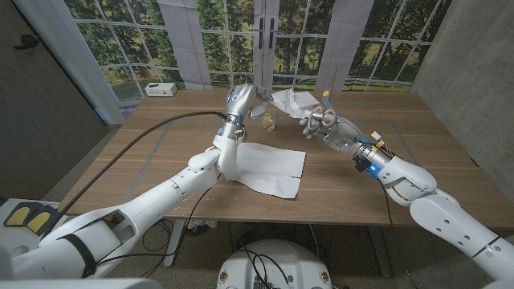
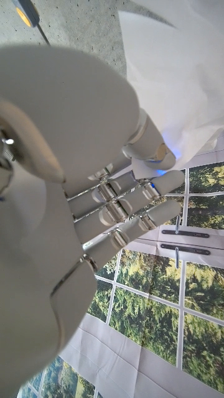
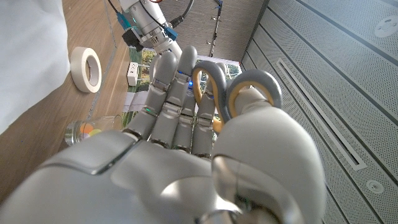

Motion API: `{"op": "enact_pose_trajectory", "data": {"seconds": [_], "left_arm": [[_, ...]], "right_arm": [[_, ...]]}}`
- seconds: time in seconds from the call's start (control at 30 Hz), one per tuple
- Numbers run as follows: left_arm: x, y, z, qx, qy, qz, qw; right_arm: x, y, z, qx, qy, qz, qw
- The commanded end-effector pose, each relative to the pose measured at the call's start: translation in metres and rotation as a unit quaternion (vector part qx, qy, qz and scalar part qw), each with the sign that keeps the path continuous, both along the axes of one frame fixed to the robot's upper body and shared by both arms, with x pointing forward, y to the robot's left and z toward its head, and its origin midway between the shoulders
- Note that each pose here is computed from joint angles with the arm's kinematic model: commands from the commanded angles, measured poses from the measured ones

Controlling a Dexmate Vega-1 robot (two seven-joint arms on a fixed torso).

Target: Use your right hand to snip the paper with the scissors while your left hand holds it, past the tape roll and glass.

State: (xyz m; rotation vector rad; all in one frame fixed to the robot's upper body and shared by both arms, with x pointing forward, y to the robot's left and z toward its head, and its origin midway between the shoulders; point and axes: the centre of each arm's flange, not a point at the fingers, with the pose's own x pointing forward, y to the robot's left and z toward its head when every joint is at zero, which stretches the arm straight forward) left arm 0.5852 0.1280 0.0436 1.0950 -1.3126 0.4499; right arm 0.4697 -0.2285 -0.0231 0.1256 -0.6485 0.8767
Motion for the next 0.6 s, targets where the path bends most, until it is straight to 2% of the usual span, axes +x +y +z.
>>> {"op": "enact_pose_trajectory", "data": {"seconds": [0.03,0.3,0.6], "left_arm": [[-0.0024,0.0056,-0.0012,0.001,-0.002,0.003,1.000],[-0.0039,0.0109,-0.0018,0.000,-0.004,0.003,1.000],[-0.0057,0.0152,-0.0017,0.000,-0.006,0.004,1.000]], "right_arm": [[-0.0041,0.0038,-0.0030,0.011,-0.001,-0.021,0.9997],[-0.0076,0.0065,-0.0005,-0.001,-0.005,-0.047,0.9989],[-0.0106,0.0098,-0.0013,-0.001,-0.007,-0.047,0.9989]]}}
